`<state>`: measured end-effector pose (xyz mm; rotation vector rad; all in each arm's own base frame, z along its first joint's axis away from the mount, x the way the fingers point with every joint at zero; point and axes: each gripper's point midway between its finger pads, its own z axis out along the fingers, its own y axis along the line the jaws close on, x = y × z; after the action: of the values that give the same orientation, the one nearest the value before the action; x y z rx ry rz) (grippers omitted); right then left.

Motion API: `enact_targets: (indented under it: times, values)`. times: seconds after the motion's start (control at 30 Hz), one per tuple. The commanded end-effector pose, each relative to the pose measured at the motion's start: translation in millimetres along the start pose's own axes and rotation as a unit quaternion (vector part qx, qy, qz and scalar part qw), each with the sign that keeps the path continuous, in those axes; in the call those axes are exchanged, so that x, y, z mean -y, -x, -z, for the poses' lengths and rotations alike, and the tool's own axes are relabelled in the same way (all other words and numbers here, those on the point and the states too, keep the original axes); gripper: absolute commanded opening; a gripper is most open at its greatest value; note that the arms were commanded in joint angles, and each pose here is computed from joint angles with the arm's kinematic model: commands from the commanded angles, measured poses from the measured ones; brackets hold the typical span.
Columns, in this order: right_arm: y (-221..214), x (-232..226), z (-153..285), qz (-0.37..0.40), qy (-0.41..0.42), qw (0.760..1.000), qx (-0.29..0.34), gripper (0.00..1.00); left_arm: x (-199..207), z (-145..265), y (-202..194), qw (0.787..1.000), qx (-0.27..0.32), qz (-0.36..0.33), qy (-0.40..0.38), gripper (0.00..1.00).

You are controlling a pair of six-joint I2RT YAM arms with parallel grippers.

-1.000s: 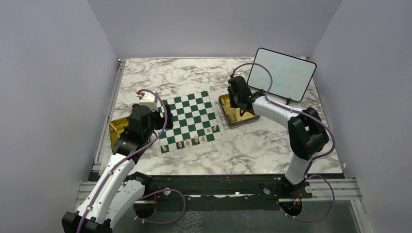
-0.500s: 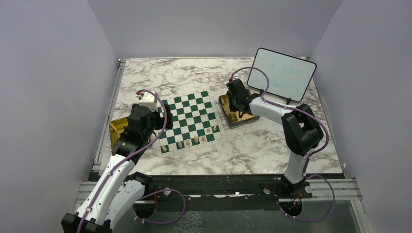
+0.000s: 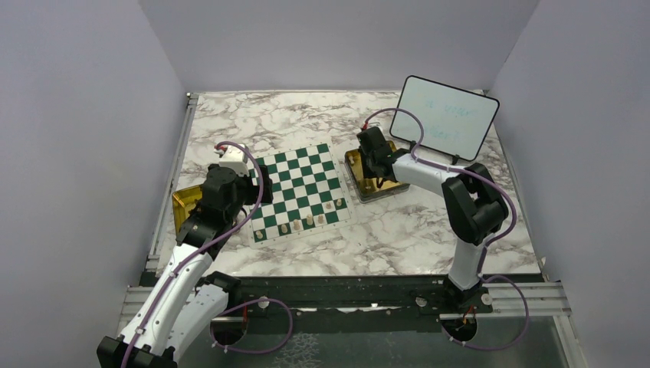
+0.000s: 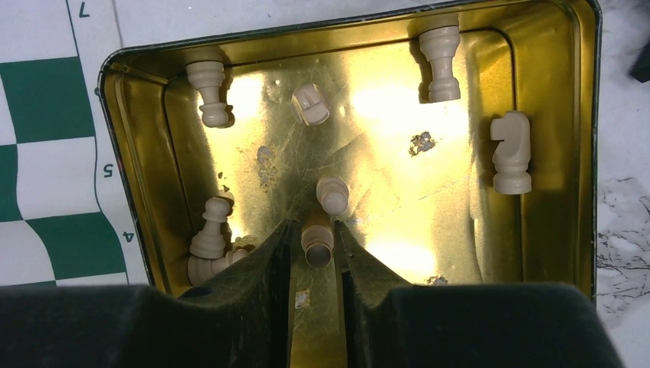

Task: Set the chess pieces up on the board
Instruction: Pick up the chess piece from the storage box.

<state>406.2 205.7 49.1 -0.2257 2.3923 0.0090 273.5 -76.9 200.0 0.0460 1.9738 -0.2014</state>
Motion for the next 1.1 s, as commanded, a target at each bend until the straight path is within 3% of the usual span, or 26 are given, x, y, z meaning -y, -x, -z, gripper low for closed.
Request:
enact_targets:
  times: [0.0,0.53,0.73,0.87,1.07]
  values:
    - [-12,3,-6,-0.004,-0.004,1.0,-0.018,0.27,0,4,6,1.0,0.01,-0.006,0.002,0.99]
    - [-5,6,7,-0.002,-0.003,1.0,-0.01,0.18,0,4,7,1.0,0.01,-0.006,0.003,0.99]
    - [-14,4,3,0.003,0.003,1.0,-0.021,0.28,0,4,6,1.0,0.01,-0.006,0.002,0.99]
    - [-19,4,2,0.002,0.003,1.0,-0.026,0.28,0,4,6,1.0,0.009,-0.006,0.002,0.99]
    - [-15,9,5,0.005,-0.005,1.0,-0.018,0.18,0,3,6,1.0,0.008,-0.005,0.002,0.99]
